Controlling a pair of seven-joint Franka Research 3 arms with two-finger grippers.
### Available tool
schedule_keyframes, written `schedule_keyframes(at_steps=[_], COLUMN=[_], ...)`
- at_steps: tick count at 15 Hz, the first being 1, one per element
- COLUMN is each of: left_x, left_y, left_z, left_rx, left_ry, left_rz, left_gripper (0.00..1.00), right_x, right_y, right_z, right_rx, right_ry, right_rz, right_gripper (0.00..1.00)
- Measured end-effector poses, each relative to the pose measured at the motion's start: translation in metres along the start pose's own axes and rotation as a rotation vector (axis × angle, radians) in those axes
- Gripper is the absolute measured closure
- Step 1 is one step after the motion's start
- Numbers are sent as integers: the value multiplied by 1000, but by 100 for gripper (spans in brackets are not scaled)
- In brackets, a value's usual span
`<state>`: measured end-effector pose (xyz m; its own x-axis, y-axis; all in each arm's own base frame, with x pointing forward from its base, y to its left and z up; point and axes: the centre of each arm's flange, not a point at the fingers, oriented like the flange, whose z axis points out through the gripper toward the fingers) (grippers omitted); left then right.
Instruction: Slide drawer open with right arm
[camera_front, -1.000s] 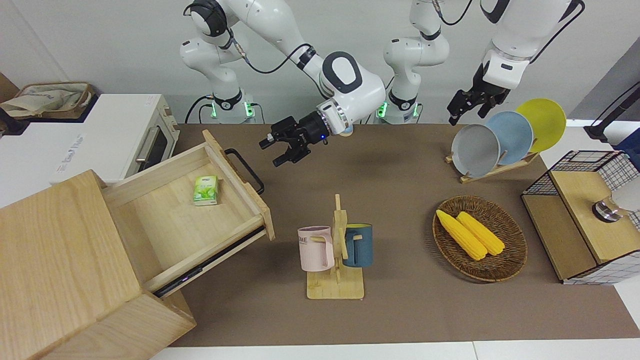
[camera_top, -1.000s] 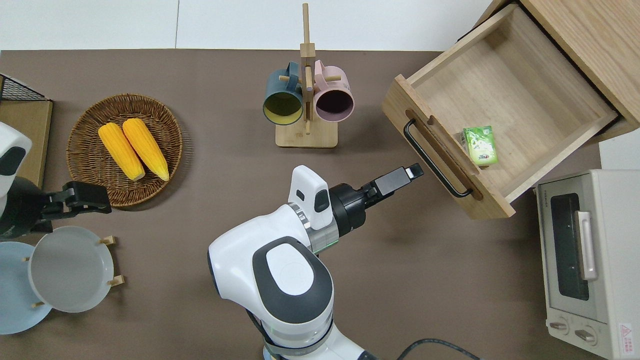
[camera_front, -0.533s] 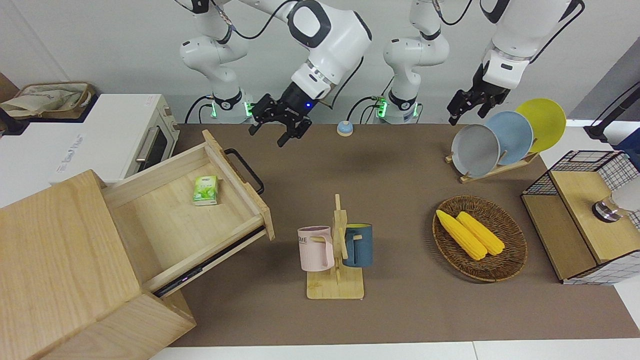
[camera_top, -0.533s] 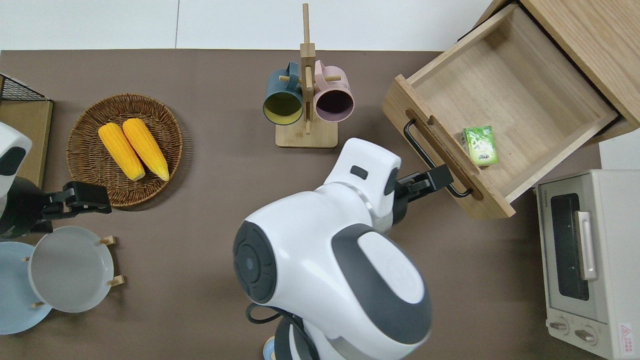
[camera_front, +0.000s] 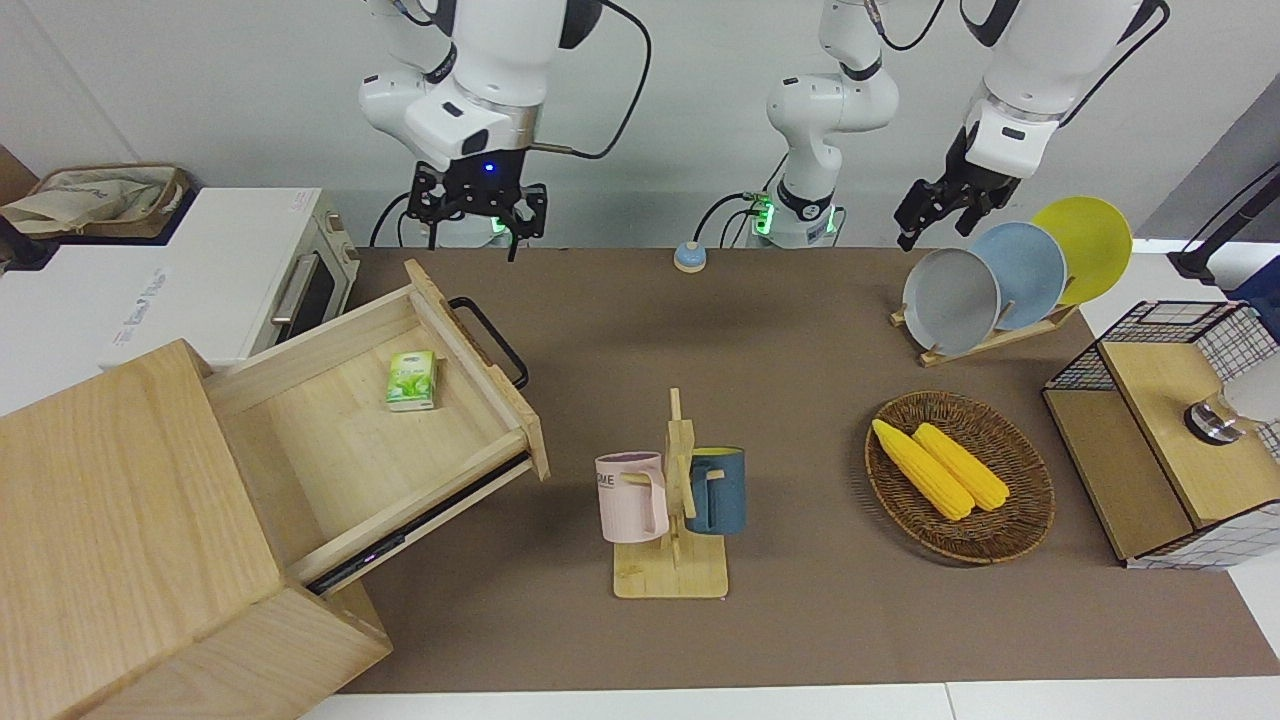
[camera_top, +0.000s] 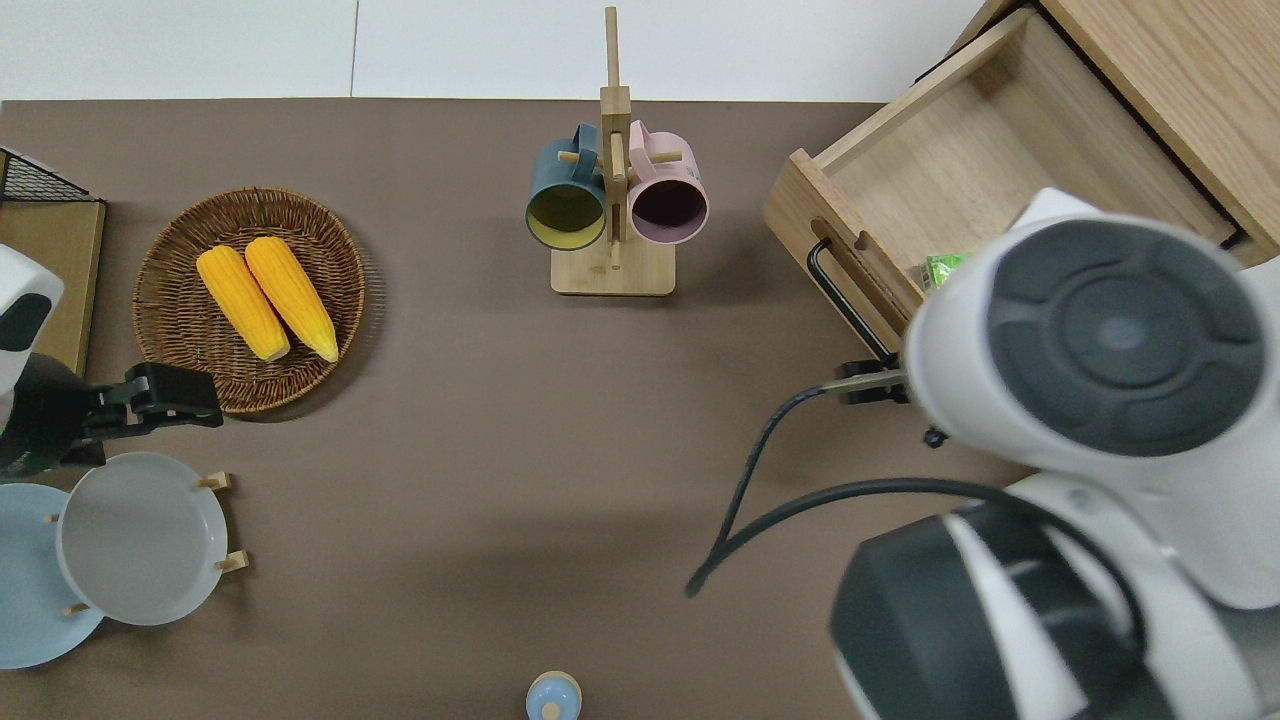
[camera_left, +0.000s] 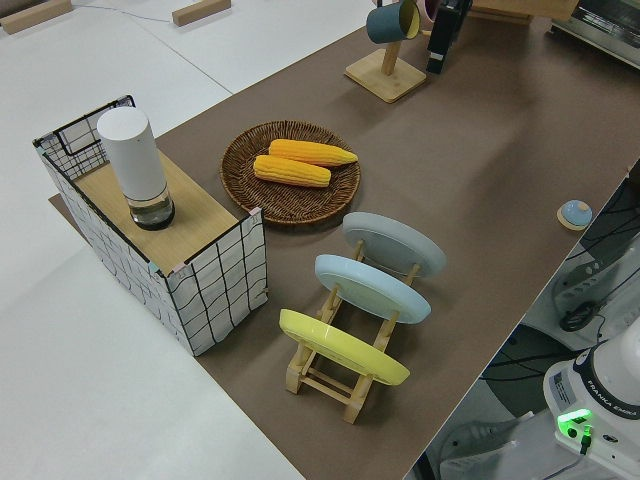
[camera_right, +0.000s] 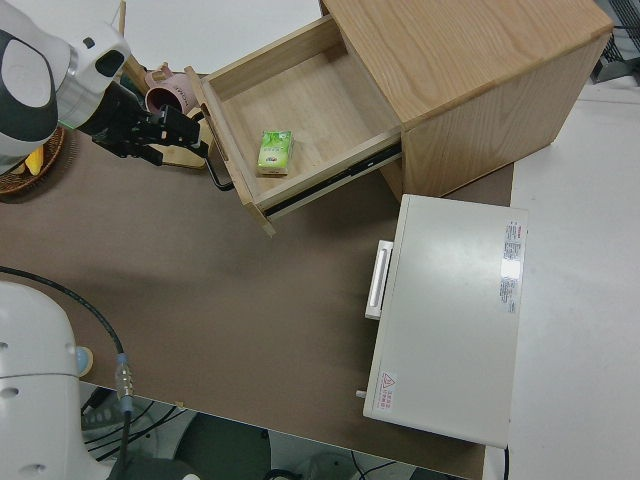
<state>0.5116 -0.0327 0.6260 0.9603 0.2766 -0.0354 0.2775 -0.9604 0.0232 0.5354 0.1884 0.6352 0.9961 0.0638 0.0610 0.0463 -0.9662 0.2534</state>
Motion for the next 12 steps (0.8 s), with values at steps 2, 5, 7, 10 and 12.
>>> schedule_keyframes(at_steps=[2, 5, 7, 10, 12], left_x=[0, 0, 0, 0, 0], left_y=[0, 0, 0, 0, 0], left_z=[0, 0, 0, 0, 0], left_rx=[0, 0, 0, 0, 0], left_ry=[0, 0, 0, 0, 0], left_rz=[0, 0, 0, 0, 0], left_gripper=[0, 0, 0, 0, 0], right_x=[2, 5, 6, 3, 0], right_y=[41, 87, 108, 133, 148], right_z=[0, 14, 26, 44, 51], right_rx=[103, 195, 229, 252, 267], right_ry=[-28, -68, -95, -128, -139], right_rz=[38, 90, 127, 164, 183], right_gripper=[1, 1, 1, 1, 1])
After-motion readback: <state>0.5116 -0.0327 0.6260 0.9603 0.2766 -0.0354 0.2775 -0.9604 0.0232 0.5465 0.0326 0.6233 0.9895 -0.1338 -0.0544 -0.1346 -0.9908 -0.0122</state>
